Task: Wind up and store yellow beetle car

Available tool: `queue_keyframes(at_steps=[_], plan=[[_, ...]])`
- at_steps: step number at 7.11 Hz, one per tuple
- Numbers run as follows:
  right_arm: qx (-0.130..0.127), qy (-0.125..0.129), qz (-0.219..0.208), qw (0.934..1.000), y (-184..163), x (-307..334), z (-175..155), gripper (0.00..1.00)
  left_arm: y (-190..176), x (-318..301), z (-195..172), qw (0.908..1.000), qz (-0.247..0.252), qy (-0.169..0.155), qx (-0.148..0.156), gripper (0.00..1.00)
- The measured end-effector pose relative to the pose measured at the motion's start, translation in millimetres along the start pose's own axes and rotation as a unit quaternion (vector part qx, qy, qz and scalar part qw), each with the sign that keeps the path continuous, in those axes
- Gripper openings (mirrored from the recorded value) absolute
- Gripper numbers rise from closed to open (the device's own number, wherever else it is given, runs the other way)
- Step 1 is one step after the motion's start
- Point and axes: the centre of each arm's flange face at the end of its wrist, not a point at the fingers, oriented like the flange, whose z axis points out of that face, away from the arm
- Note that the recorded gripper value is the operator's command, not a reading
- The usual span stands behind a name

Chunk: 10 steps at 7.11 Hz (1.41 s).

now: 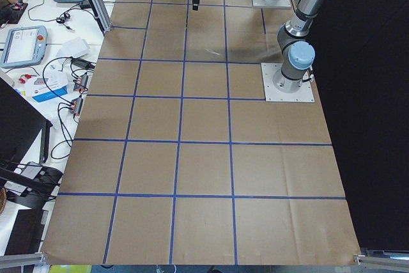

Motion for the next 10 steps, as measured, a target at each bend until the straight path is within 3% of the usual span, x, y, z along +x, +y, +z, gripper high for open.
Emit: queue_keyframes(at_steps=[3,5,7,10], plan=[[-0.003,0.004,0.009,0.9999,-26,-130,-84,1.00,0,-1,0,1.0000,0.000,-0.003,-0.001,1.00],[0.001,0.006,0.022,0.9997,-25,-251,-93,0.99,0,-1,1,1.0000,0.000,-0.004,-0.001,1.00],[0.021,0.002,0.025,0.9995,9,-351,-105,1.00,0,-1,1,1.0000,0.000,-0.004,-0.002,1.00],[0.080,-0.010,0.011,0.9967,36,-385,-103,1.00,-1,-1,2,1.0000,0.000,-0.005,-0.002,1.00]])
